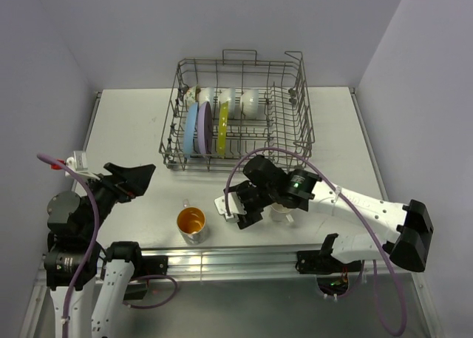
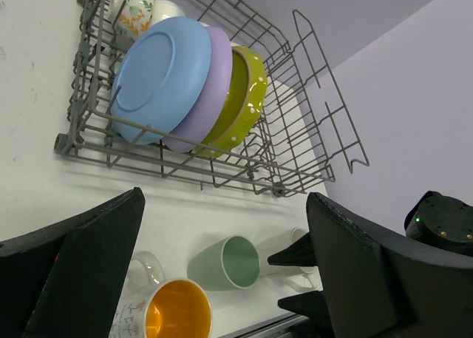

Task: Load the mixed dishes into the dish rack
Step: Grab a cup with the right arm

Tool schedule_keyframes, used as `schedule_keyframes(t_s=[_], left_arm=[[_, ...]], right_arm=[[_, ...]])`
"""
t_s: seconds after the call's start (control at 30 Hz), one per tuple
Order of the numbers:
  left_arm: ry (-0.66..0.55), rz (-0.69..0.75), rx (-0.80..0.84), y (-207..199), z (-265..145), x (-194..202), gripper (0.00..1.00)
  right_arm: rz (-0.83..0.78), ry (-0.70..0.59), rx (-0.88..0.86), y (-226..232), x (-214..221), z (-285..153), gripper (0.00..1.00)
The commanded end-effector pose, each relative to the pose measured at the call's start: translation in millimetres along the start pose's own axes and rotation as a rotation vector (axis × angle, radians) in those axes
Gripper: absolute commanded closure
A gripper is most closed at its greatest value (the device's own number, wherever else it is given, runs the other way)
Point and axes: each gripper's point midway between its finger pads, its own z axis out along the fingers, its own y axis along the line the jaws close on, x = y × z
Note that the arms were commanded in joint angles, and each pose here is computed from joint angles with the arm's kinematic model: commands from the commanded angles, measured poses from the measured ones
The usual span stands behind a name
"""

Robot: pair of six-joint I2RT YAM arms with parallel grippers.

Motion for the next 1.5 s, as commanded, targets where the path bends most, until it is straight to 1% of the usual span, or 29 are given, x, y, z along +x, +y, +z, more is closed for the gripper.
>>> schedule_keyframes(t_s=[0.0,0.1,0.27,0.4,0.5,0.53,0.6,0.63,0.7,0.73,0.8,0.83,0.87,0.9,0.93,1.0,1.03,1.07,1.1,1.13,1.17,1.2,1.23,1.27,1.3,1.33,1.4,1.43,1.47], left_arm=[[-0.013,0.011,0.02,-3.9,2.1,-4.1,0.01],[-0.009,0.021,0.026,-5.2,3.3,-4.7,0.01],[-0.003,0.034,0.042,-7.9,5.0,-5.2,0.01],[-0.018,0.051,0.054,-12.0,1.5,-8.7,0.01],[-0.035,0.065,0.07,-15.8,-1.4,-11.5,0.01],[-0.039,0.07,0.078,-17.2,-2.6,-11.9,0.01],[-0.05,0.074,0.089,-19.6,-3.4,-13.6,0.01],[-0.058,0.077,0.096,-20.9,-4.2,-14.8,0.01],[-0.064,0.081,0.099,-20.9,-4.7,-14.9,0.01],[-0.07,0.084,0.106,-21.9,-6.0,-15.1,0.01],[-0.083,0.092,0.125,-23.6,-6.0,-15.5,0.01],[-0.095,0.096,0.141,-26.7,-7.9,-16.8,0.01],[-0.089,0.101,0.16,-28.5,-7.3,-14.7,0.01],[-0.11,0.113,0.19,-35.0,-8.3,-19.2,0.01],[-0.112,0.119,0.209,-38.4,-7.9,-19.9,0.01],[-0.117,0.148,0.277,-50.9,-8.5,-22.3,0.01],[-0.112,0.158,0.294,-53.8,-5.9,-23.2,0.01],[-0.107,0.168,0.323,-59.2,-5.0,-23.7,0.01],[-0.101,0.183,0.358,-64.8,-4.8,-23.4,0.01],[-0.098,0.213,0.432,-77.7,-5.0,-24.9,0.01],[-0.087,0.226,0.47,-81.0,-3.0,-22.0,0.01],[-0.084,0.245,0.518,-87.5,-3.4,-21.2,0.01],[-0.102,0.29,0.622,-104.1,-9.2,-23.7,0.01],[-0.098,0.295,0.65,-104.2,-6.3,-20.9,0.01],[-0.1,0.291,0.678,-108.2,-5.3,-22.3,0.01],[-0.13,0.328,0.734,-118.0,-9.8,-26.9,0.01],[-0.136,0.333,0.752,-122.0,-3.8,-32.8,0.01],[-0.145,0.34,0.757,-124.4,-2.1,-36.6,0.01],[-0.171,0.368,0.789,-133.2,-6.3,-43.1,0.01]], right_arm=[[0.013,0.015,-0.011,-1.4,3.0,9.7,0.3],[0.037,0.048,-0.033,2.6,12.6,19.4,0.32],[0.079,0.115,-0.056,7.2,33.6,35.1,0.38],[0.089,0.149,-0.054,12.6,43.3,46.2,0.44],[0.094,0.175,-0.048,13.1,49.0,52.1,0.52],[0.1,0.183,-0.054,14.0,51.5,54.5,0.56],[0.108,0.186,-0.049,12.9,52.2,56.7,0.61],[0.121,0.192,-0.051,13.6,53.9,58.5,0.66],[0.126,0.185,-0.038,9.5,51.0,59.2,0.72],[0.129,0.182,-0.037,8.7,50.0,59.6,0.77],[0.135,0.179,-0.04,7.1,47.5,60.1,0.83],[0.145,0.181,-0.048,7.7,48.6,60.7,0.9],[0.154,0.171,-0.046,5.5,44.3,60.1,0.94],[0.169,0.169,-0.053,6.6,43.8,59.0,0.98],[0.184,0.133,-0.067,8.0,36.0,55.7,1.0],[0.258,0.086,-0.051,-2.3,25.2,42.5,1.0],[0.276,0.046,-0.042,-7.4,14.9,32.3,1.0],[0.306,-0.038,-0.057,-14.3,-7.8,21.1,1.0],[0.354,-0.064,-0.052,-21.1,-9.9,6.8,1.0],[0.387,-0.112,-0.048,-25.2,-21.5,-7.0,1.0],[0.395,-0.197,-0.062,-33.0,-43.7,-22.6,1.0],[0.439,-0.228,-0.051,-40.5,-46.2,-37.3,1.0],[0.478,-0.27,-0.059,-41.8,-55.8,-49.4,1.0],[0.484,-0.343,-0.087,-43.7,-73.5,-63.7,1.0],[0.507,-0.379,-0.071,-48.6,-78.8,-77.5,1.0],[0.554,-0.412,-0.081,-48.2,-87.0,-86.4,1.0],[0.543,-0.491,-0.061,-52.8,-105.8,-106.8,1.0],[0.605,-0.521,-0.065,-54.2,-113.3,-114.7,1.0],[0.584,-0.573,-0.034,-64.5,-122.4,-122.9,1.0]])
